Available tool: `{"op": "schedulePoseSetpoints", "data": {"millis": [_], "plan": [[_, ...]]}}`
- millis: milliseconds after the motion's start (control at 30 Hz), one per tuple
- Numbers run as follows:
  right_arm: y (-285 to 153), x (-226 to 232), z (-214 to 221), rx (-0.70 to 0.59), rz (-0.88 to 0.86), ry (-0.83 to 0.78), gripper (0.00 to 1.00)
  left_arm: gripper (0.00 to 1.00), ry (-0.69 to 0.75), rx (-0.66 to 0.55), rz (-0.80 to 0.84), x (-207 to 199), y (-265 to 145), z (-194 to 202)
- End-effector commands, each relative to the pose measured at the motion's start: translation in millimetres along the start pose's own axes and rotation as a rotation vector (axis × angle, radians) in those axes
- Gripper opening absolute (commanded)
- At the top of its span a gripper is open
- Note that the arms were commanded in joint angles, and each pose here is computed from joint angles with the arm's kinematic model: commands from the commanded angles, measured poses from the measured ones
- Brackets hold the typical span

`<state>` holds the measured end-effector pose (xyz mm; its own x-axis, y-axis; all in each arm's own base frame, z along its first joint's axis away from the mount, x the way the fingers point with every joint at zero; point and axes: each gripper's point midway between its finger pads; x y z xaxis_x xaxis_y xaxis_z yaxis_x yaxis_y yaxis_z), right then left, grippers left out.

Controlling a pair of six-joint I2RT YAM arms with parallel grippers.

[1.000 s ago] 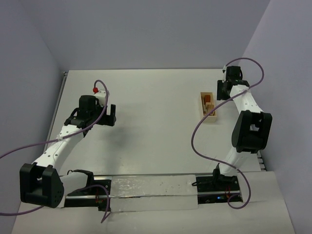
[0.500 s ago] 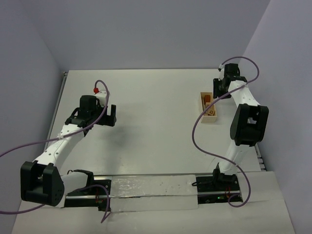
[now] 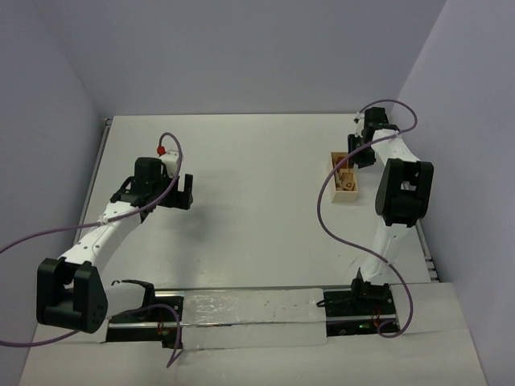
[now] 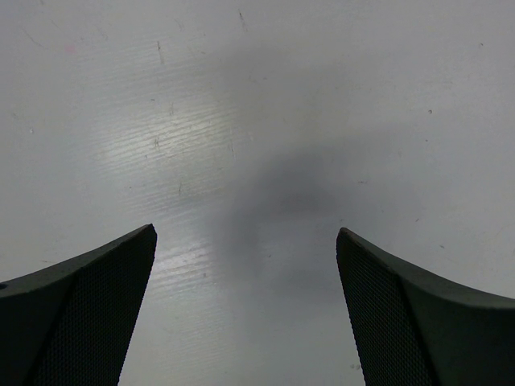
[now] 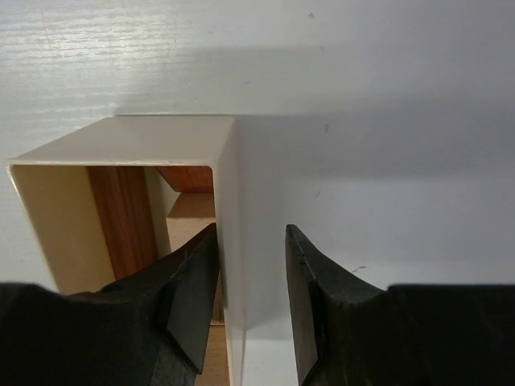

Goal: Build the wood block tower

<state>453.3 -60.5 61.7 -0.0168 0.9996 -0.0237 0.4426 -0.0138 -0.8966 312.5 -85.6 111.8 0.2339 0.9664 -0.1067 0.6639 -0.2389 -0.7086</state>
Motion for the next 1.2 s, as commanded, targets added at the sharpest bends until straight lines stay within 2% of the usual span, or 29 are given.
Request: {"op": "schedulePoseSetpoints", "data": {"millis": [0, 133, 267, 300, 400, 567, 633, 733, 767, 933, 1167], "plan": [[0.4, -3.6, -5.4, -0.02, 0.017, -0.004, 0.41, 0.99, 0.01, -0.023, 0.019, -3.6, 1.0, -8.1], [3.7, -2.7, -0.7, -0.018, 0.016, -0.002, 0.28, 0.99, 0.01, -0.02, 0.023, -4.3, 1.4, -7.7], [4.9, -1.0, -0.7, -0.016, 0.004, 0.008, 0.02, 0.99, 0.009, -0.013, 0.022, -4.0, 2.3, -6.6], [3.5, -0.5, -2.1, -0.019, 0.002, 0.012, 0.0, 0.99, 0.008, -0.013, 0.02, -3.7, 2.5, -6.6], [-9.9, 3.5, -12.2, -0.05, -0.01, 0.016, 0.0, 0.99, 0.009, -0.017, 0.017, -3.2, 2.0, -7.8], [-71.5, 22.5, -55.6, -0.221, 0.05, -0.066, 0.0, 0.99, 0.009, -0.018, 0.019, -3.7, 1.4, -8.3], [-114.4, 48.9, -79.9, -0.344, 0.112, -0.167, 0.0, 0.99, 0.006, -0.014, 0.02, -3.9, 1.1, -9.0], [-143.2, 100.5, -94.8, -0.445, 0.15, -0.291, 0.0, 0.99, -0.015, -0.005, 0.024, -2.3, 0.2, -9.2], [-149.8, 104.8, -99.0, -0.466, 0.187, -0.31, 0.0, 0.99, -0.025, 0.005, 0.048, -4.6, -1.0, -8.4], [-156.6, 170.4, -100.3, -0.55, 0.237, -0.426, 0.0, 0.99, -0.119, 0.01, 0.131, 5.4, -13.7, -13.7], [-158.4, 231.4, -81.8, -0.689, 0.379, -0.547, 0.0, 0.99, -0.138, -0.042, 0.104, 14.7, -34.1, -26.2]]}}
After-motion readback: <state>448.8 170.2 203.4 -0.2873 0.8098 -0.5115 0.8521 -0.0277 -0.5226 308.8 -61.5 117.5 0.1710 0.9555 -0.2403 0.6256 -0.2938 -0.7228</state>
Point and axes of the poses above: each gripper's point midway between its finger pads, its own y axis out along the fingers, its own x axis along the line the jaws close on, z = x × y, and after that the axes turned 4 degrees about -y, right-handed
